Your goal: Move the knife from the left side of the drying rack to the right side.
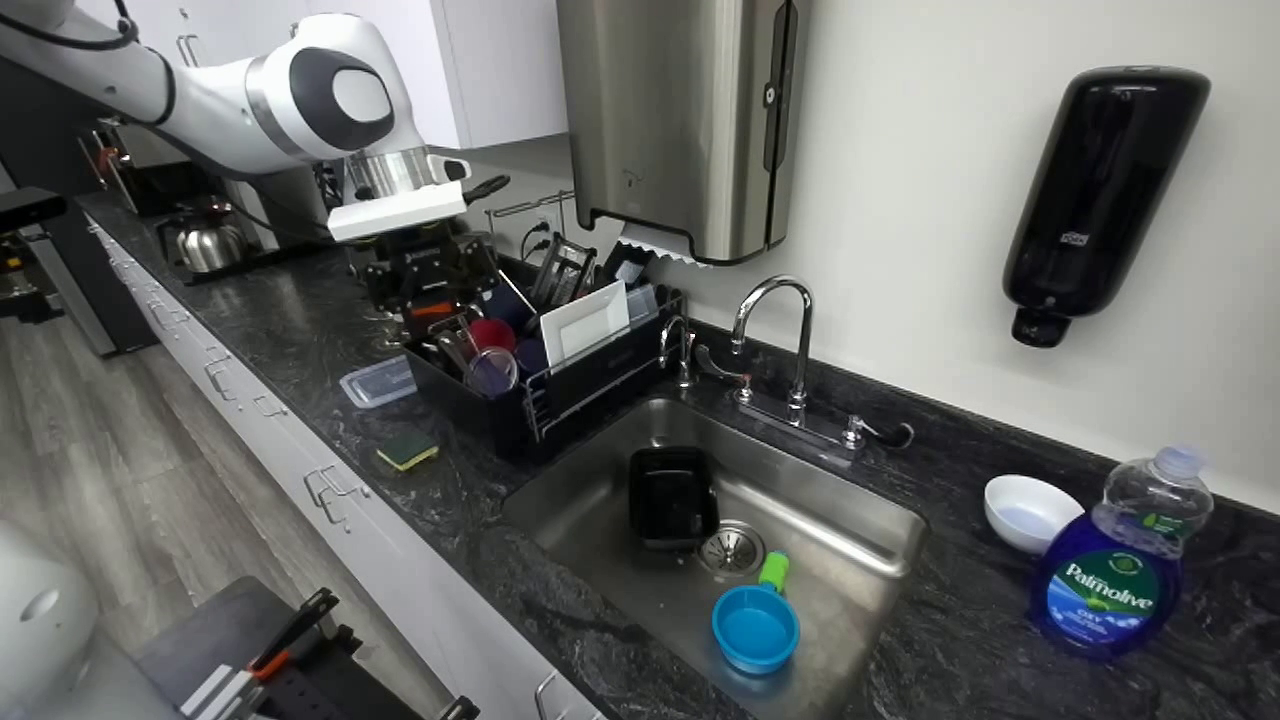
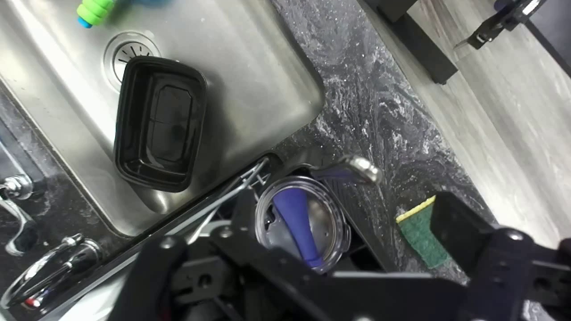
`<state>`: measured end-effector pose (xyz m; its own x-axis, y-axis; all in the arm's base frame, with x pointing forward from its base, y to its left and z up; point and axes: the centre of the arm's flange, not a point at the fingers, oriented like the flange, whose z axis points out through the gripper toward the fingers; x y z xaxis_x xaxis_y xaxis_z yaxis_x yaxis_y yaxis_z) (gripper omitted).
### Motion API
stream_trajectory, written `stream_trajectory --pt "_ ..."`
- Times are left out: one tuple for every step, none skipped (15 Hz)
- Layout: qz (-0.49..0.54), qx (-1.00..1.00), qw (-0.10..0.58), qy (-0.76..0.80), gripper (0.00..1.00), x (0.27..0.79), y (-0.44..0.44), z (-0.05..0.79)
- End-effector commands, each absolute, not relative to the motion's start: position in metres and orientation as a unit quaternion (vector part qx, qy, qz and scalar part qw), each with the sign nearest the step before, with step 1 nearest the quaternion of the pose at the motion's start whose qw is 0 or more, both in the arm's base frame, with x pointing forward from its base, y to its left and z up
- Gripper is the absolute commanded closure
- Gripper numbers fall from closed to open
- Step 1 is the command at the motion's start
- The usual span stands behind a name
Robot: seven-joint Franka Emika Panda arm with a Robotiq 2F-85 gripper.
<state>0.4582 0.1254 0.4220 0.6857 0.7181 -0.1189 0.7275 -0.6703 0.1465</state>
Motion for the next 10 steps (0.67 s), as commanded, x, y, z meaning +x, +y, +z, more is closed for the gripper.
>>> stream_trajectory --pt "-0.010 0.932 0.095 0.349 0.00 0.453 0.125 0.452" --pt "-0.001 0.936 0.097 0.337 0.00 0.449 0.125 0.461" --pt "0.005 0.940 0.099 0.326 0.00 0.447 0.124 0.467" --pt "0.010 0.944 0.099 0.314 0.00 0.444 0.123 0.475" --pt "0.017 0.948 0.102 0.301 0.00 0.441 0.121 0.480" --pt "0.024 0.952 0.100 0.287 0.00 0.439 0.118 0.487" --pt "0.032 0.957 0.103 0.269 0.00 0.438 0.116 0.490" --pt "0.038 0.962 0.101 0.250 0.00 0.437 0.112 0.496" --pt "0.046 0.968 0.098 0.227 0.00 0.437 0.106 0.501" --pt "0.052 0.972 0.096 0.207 0.00 0.437 0.101 0.504"
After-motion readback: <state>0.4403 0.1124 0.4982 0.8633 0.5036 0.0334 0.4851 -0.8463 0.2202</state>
